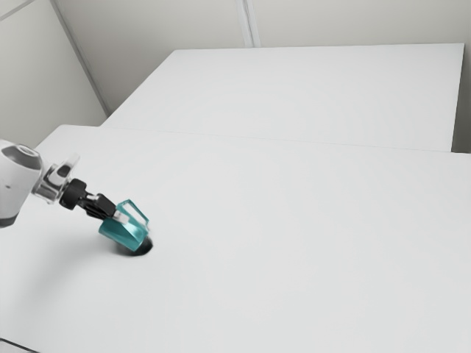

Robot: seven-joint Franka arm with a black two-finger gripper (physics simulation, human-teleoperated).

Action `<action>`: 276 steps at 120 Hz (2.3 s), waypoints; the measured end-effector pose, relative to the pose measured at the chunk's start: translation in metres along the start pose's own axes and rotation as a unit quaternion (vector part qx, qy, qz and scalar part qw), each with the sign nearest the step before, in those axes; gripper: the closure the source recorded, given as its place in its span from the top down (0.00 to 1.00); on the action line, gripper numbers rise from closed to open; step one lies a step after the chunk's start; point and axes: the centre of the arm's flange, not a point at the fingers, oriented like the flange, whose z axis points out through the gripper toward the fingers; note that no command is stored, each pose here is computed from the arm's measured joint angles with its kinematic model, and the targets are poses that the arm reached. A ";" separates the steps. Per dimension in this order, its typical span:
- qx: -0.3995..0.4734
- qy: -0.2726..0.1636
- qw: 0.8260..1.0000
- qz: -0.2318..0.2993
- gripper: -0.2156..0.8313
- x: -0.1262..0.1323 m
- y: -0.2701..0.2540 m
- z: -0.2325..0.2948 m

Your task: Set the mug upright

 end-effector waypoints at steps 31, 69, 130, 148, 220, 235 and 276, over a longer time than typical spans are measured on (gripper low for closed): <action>0.020 -0.005 0.999 0.043 0.06 0.019 0.037 -0.010; 0.070 -0.069 0.990 0.105 0.06 0.052 0.110 0.005; 0.230 -0.148 0.953 0.129 0.06 0.060 0.191 0.009; 0.265 -0.163 0.943 0.116 0.06 0.055 0.196 0.028; 0.340 -0.135 0.929 0.048 0.04 0.043 0.187 0.082; 0.348 -0.124 0.928 0.045 0.04 0.047 0.185 0.095; 0.357 -0.115 0.927 0.018 0.04 0.050 0.174 0.117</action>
